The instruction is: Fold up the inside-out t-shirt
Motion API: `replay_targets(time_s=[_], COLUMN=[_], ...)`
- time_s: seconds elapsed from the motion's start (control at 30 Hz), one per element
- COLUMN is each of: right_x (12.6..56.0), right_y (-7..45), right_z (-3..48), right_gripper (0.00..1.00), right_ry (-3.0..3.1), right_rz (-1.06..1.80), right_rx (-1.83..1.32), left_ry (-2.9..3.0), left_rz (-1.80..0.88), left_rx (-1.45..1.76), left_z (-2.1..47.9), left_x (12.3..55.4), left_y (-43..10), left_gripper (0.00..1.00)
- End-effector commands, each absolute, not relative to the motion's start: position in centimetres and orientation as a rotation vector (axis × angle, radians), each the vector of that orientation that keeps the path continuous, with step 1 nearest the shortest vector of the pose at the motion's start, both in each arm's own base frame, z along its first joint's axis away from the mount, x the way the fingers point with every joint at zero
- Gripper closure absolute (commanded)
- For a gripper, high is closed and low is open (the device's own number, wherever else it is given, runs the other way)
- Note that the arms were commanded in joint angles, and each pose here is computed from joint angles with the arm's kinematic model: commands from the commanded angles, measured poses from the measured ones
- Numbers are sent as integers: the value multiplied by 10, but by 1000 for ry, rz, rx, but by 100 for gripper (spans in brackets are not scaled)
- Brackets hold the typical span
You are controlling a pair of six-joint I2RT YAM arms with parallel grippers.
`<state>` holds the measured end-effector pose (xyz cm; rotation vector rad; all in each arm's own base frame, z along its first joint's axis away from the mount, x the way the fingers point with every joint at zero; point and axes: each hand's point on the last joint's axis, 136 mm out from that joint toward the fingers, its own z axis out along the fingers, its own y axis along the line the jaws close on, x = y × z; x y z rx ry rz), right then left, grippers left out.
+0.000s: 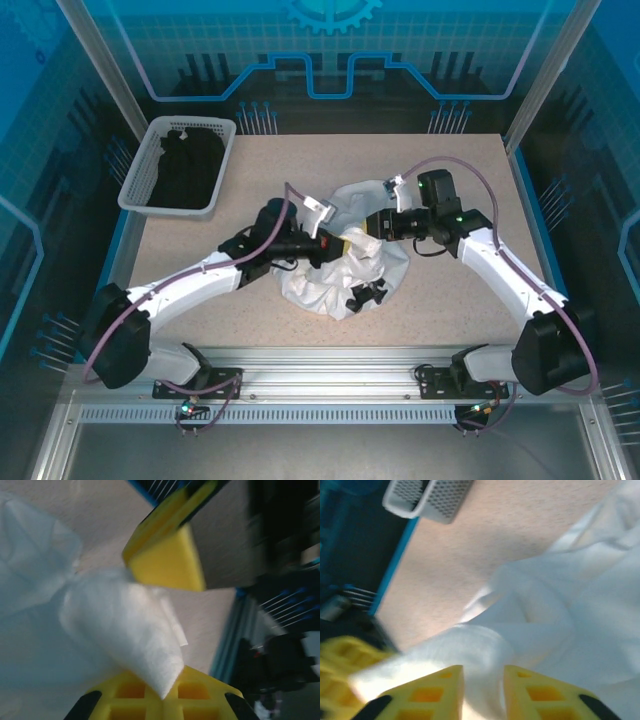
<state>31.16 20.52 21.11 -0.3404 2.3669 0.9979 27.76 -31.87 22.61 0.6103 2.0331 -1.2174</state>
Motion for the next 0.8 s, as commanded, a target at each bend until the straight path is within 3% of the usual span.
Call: replay_targets(time_s=[0.0, 0.13, 0.3, 0.5, 0.57, 0.67, 0.77], right_x=[308, 278, 251, 254, 257, 261, 256], right_y=[182, 184, 202, 209, 208, 201, 196], right_z=[216, 221, 209, 174, 172, 176, 189], right_gripper=[63, 51, 43, 43, 48, 75, 94], right_ry=[2364, 2309, 2264, 2330, 2333, 2319, 2275], right_rz=[763, 778, 809, 689, 653, 583, 564], right_rx=[-348, -467, -591, -655, -667, -666, -694], left_ry=[1911, 1916, 1919, 1930, 1928, 1931, 1955], left_rz=[-1467, -1465, -1466, -1460, -1454, -1436, -1394], left_rx=[616, 578, 576, 572, 566, 560, 519], left_z=[265, 264, 263, 260, 261, 259, 254], left_x=[259, 263, 261, 260, 260, 259, 266], left_y=[-316, -308, -306, -304, -302, -300, -293], left_gripper=[100, 100, 100, 100, 100, 100, 100])
